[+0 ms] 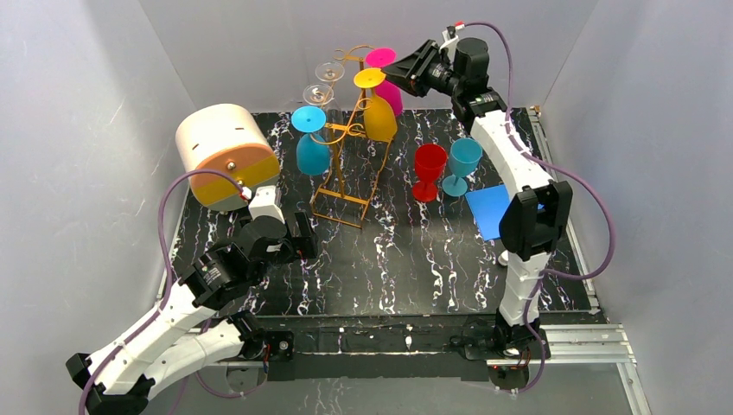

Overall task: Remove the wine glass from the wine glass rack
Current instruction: Pick up the wine glass from the wine rack.

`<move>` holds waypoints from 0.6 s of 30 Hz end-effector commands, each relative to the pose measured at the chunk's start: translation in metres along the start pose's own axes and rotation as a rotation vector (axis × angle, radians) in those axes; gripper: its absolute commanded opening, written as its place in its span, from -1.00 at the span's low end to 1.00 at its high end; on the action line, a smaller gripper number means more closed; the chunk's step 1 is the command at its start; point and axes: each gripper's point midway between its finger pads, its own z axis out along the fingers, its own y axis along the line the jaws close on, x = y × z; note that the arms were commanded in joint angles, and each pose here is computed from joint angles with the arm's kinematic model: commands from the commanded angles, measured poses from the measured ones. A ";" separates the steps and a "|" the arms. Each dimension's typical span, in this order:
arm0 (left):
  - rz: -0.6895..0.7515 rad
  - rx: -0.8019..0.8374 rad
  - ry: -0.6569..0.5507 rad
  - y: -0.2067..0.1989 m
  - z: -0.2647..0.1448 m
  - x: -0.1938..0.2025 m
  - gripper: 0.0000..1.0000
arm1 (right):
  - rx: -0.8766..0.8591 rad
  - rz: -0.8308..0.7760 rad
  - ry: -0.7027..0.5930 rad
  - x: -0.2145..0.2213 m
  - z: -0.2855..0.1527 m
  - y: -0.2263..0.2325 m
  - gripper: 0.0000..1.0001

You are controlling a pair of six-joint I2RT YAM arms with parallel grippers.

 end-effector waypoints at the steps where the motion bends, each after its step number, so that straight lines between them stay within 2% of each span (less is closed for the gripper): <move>1: -0.013 -0.003 -0.023 0.000 -0.004 -0.009 0.97 | -0.048 0.010 0.002 -0.007 0.008 0.011 -0.18; 7: -0.016 -0.004 -0.030 0.000 -0.007 -0.013 0.97 | -0.011 0.045 -0.004 -0.005 0.012 -0.001 -0.21; 18: -0.018 -0.021 -0.039 0.003 -0.007 -0.014 0.97 | -0.024 0.052 0.021 -0.002 0.013 -0.002 -0.58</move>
